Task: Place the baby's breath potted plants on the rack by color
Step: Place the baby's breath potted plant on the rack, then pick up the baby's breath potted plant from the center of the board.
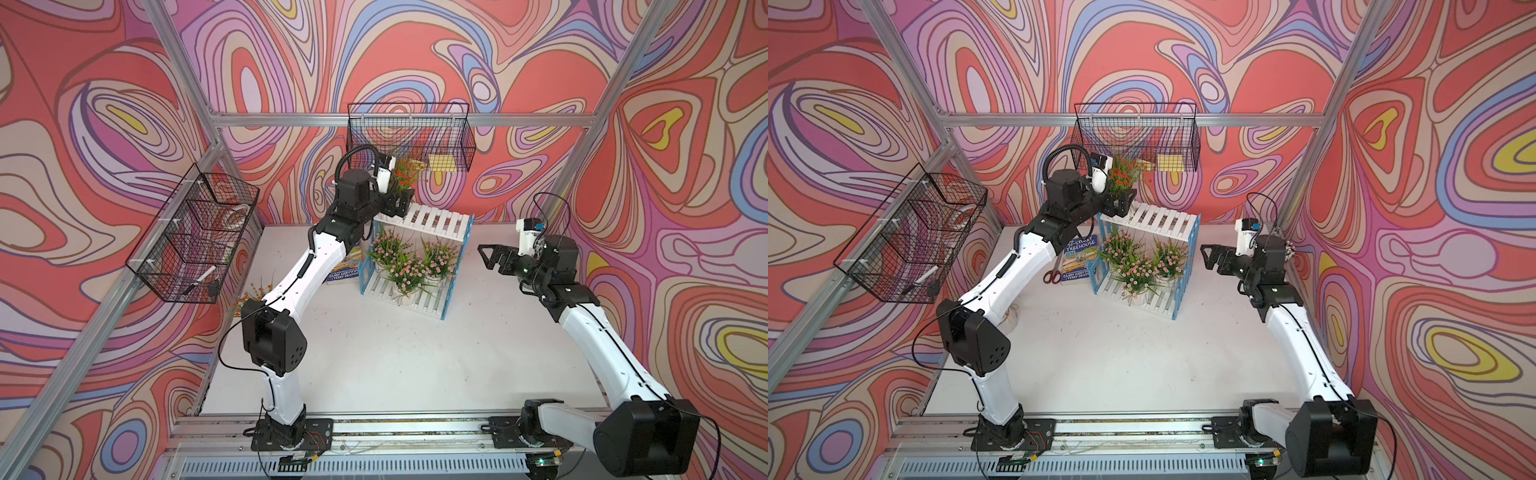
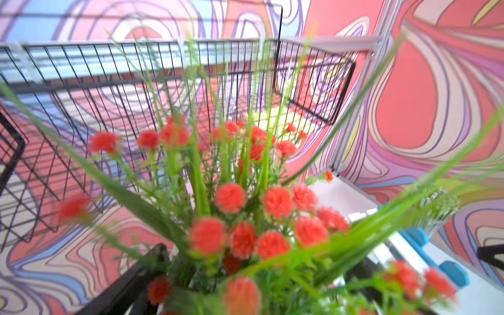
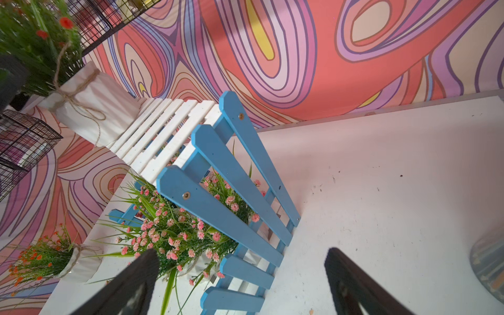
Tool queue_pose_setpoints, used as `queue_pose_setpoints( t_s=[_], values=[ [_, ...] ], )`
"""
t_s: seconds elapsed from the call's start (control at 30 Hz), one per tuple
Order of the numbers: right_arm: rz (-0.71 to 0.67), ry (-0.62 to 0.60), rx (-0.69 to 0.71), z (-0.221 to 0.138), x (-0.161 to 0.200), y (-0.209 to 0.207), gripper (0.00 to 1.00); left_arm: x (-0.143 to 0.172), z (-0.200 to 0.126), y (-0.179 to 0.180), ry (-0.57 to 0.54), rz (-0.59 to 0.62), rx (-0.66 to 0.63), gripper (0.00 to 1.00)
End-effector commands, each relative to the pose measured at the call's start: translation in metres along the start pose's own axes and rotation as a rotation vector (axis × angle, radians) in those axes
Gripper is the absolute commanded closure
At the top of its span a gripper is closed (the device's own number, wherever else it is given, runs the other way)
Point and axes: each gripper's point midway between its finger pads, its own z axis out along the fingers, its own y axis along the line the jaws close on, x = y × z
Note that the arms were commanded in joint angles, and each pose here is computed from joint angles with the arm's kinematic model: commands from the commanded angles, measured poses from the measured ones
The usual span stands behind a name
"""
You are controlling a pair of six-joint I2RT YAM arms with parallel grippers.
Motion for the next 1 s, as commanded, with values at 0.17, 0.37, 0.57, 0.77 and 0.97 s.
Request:
queue_pose_setpoints(
  t_s=[0.17, 0.37, 0.57, 0.77, 0.97],
  values=[
    [-0.026, -0.007, -0.013, -0.004, -0.003, 0.006, 0.02, -0.05, -0.007, 0.0, -0.26, 0.009, 0.031, 0.0],
    [-0.027, -0.005, -0.022, -0.003, -0.004, 0.007, 0.02, -0.05, -0.017, 0.01, -0.362, -0.001, 0.003, 0.0],
    [-0.03, -0.004, -0.028, -0.001, -0.003, 0.007, 0.02, -0.065, -0.045, 0.017, -0.546, -0.053, 0.044, 0.0],
    [-0.032, -0.001, -0.026, -0.001, -0.001, 0.006, 0.02, -0.082, -0.068, 0.025, -0.658, -0.091, 0.048, 0.0],
    [-0.025, -0.001, -0.03, 0.0, 0.0, 0.006, 0.02, -0.093, -0.093, 0.014, -0.668, -0.059, 0.067, 0.0]
  ],
)
